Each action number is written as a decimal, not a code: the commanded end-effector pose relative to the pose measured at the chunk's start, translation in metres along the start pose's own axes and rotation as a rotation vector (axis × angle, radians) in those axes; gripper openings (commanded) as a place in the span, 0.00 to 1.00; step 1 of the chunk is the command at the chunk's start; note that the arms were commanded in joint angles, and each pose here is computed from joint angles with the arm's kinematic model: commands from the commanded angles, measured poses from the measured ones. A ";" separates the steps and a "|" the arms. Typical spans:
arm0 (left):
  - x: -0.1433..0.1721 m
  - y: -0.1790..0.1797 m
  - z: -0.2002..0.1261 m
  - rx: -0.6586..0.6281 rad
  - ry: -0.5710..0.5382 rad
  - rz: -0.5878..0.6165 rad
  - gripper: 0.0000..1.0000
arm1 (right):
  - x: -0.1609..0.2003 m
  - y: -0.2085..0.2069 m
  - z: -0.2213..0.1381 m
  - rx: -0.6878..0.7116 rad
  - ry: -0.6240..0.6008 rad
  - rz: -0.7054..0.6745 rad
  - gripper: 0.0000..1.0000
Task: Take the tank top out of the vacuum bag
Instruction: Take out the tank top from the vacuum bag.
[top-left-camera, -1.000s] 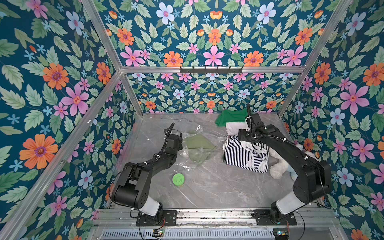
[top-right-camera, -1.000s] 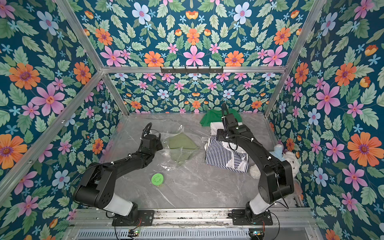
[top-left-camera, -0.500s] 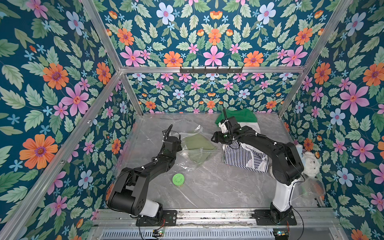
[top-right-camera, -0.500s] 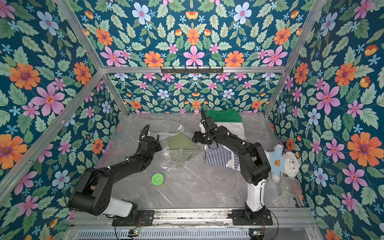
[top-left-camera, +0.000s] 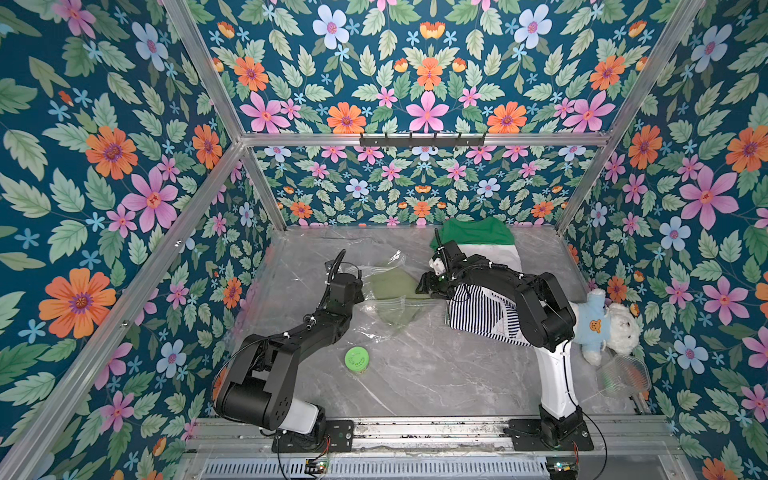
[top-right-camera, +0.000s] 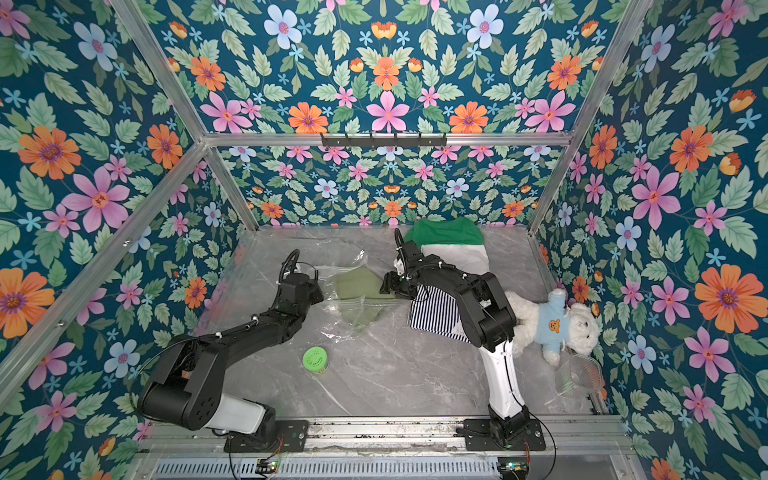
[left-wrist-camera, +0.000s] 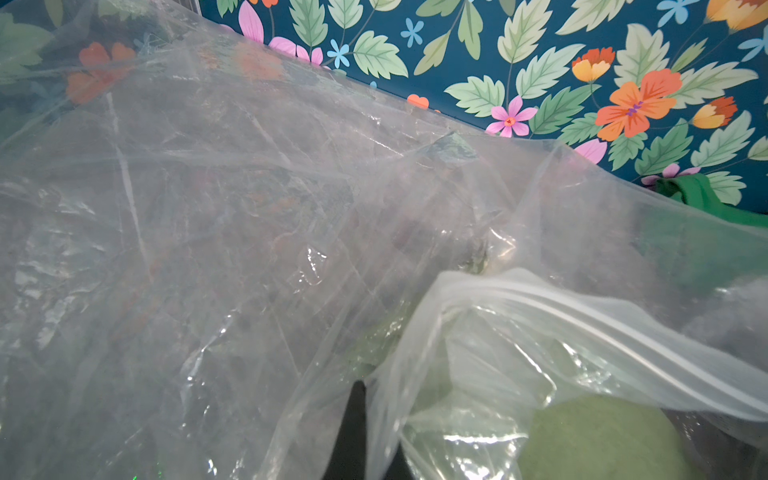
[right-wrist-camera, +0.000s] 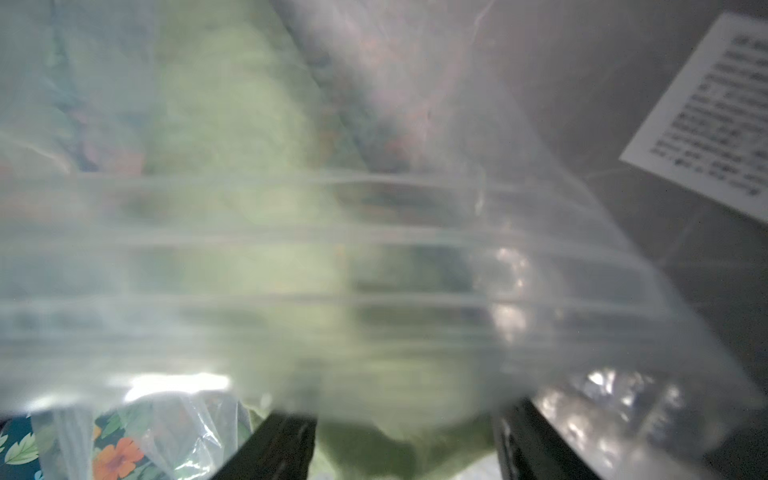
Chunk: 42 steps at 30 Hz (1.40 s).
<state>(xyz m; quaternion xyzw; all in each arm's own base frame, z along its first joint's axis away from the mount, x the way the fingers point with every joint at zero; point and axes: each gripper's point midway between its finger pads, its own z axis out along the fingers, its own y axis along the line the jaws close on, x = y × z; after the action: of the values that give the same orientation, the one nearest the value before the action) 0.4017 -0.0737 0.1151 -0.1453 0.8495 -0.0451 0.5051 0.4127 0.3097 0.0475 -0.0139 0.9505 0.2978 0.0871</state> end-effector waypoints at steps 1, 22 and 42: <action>-0.005 0.002 -0.001 -0.009 -0.024 -0.005 0.00 | 0.012 0.006 0.006 -0.023 0.061 0.016 0.62; 0.005 0.001 0.006 -0.010 0.008 -0.012 0.00 | -0.085 0.014 -0.022 0.120 -0.099 -0.133 0.00; 0.007 -0.004 0.013 0.002 0.027 0.005 0.00 | -0.069 0.016 -0.036 0.022 -0.212 -0.008 0.67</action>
<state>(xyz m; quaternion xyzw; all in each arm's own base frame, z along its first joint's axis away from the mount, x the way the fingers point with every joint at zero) 0.4072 -0.0787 0.0980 -0.1414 0.8615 -0.0450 0.4856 0.4696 0.2925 0.0932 -0.0097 0.9482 0.2583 0.1847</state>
